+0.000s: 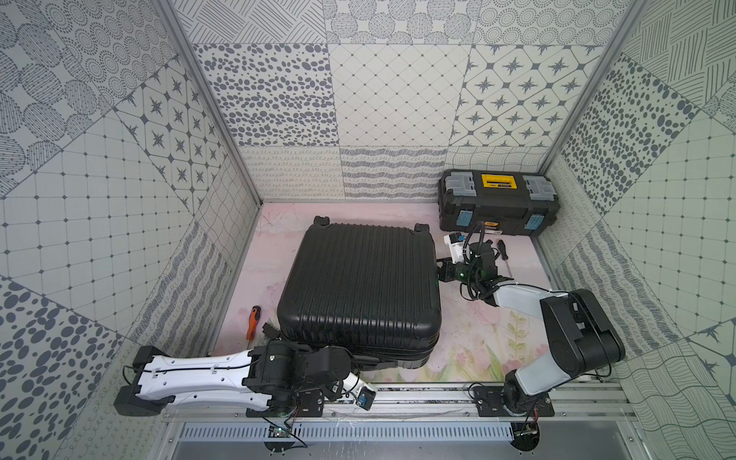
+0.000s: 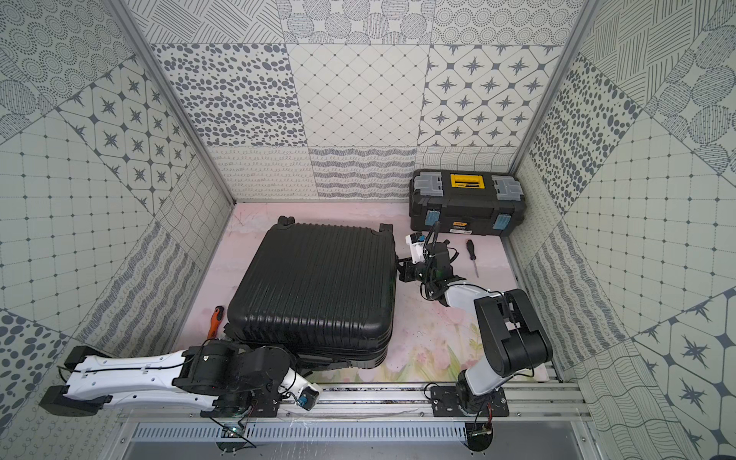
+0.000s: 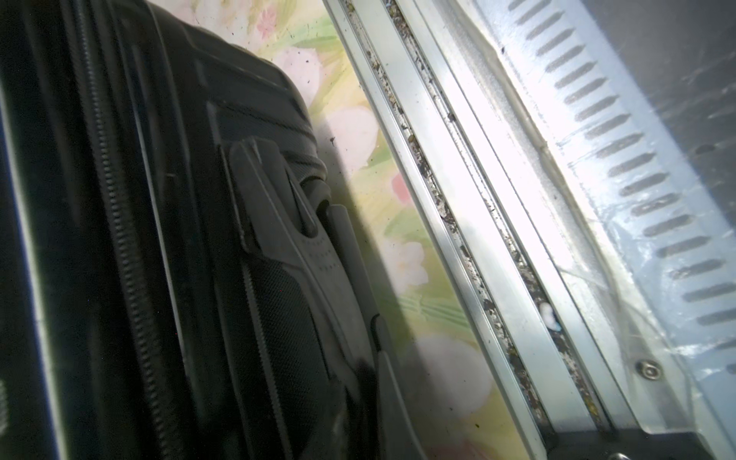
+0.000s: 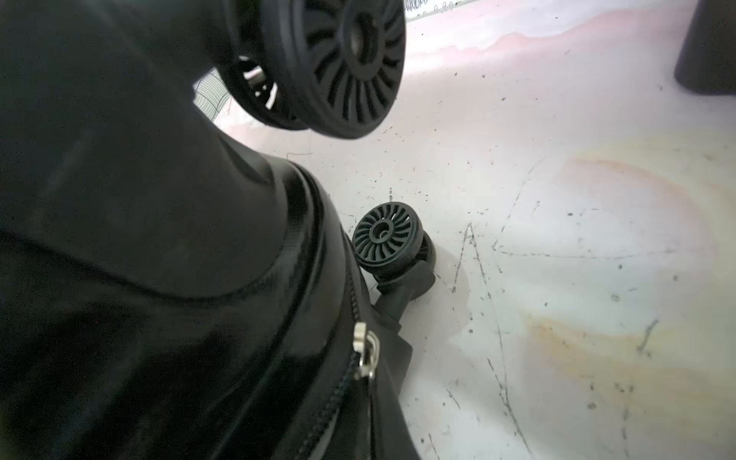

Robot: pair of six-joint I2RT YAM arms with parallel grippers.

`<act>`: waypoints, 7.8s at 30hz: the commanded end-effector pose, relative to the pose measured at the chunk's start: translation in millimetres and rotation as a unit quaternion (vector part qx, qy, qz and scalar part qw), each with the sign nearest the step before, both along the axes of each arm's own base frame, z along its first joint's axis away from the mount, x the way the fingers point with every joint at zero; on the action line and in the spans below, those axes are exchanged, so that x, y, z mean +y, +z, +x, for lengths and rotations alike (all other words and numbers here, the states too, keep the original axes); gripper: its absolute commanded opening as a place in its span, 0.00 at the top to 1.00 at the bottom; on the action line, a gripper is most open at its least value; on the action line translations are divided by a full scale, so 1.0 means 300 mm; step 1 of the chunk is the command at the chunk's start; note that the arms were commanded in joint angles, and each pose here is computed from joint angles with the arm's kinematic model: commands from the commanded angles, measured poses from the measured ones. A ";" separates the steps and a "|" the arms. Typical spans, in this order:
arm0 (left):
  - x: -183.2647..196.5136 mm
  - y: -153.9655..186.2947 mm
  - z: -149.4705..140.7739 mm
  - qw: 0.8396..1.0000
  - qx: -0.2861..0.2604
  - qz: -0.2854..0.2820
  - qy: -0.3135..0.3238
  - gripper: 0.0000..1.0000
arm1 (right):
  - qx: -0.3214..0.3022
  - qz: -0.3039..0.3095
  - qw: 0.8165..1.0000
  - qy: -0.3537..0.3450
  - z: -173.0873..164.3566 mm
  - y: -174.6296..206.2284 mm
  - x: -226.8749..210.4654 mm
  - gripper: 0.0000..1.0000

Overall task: Open the suitcase zippers
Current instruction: Unzip the zipper on the suitcase, then move the suitcase to the center of the board, then open the suitcase at the center of the board.

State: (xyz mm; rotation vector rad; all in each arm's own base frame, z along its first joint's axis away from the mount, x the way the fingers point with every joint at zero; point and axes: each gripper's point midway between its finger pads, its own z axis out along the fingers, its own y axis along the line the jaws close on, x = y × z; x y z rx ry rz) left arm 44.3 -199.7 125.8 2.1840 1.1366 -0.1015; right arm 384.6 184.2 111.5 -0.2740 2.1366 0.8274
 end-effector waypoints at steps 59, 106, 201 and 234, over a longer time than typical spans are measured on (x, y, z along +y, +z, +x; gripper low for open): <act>-0.192 0.240 0.327 0.892 0.208 -0.206 0.343 0.37 | 0.139 0.057 0.960 -0.237 -0.139 0.251 -0.359 0.64; 0.667 -0.149 0.774 0.023 0.403 -0.494 0.771 0.99 | 0.187 0.142 0.971 -0.035 -0.287 0.256 -0.008 1.00; 0.421 0.772 1.083 0.243 0.390 -0.774 0.436 1.00 | 0.001 -0.103 0.987 -0.126 -0.091 0.564 -0.052 0.91; 0.078 0.873 1.851 0.412 0.408 -0.628 0.519 0.87 | 0.105 -0.220 0.967 0.075 -0.303 -0.095 0.313 1.00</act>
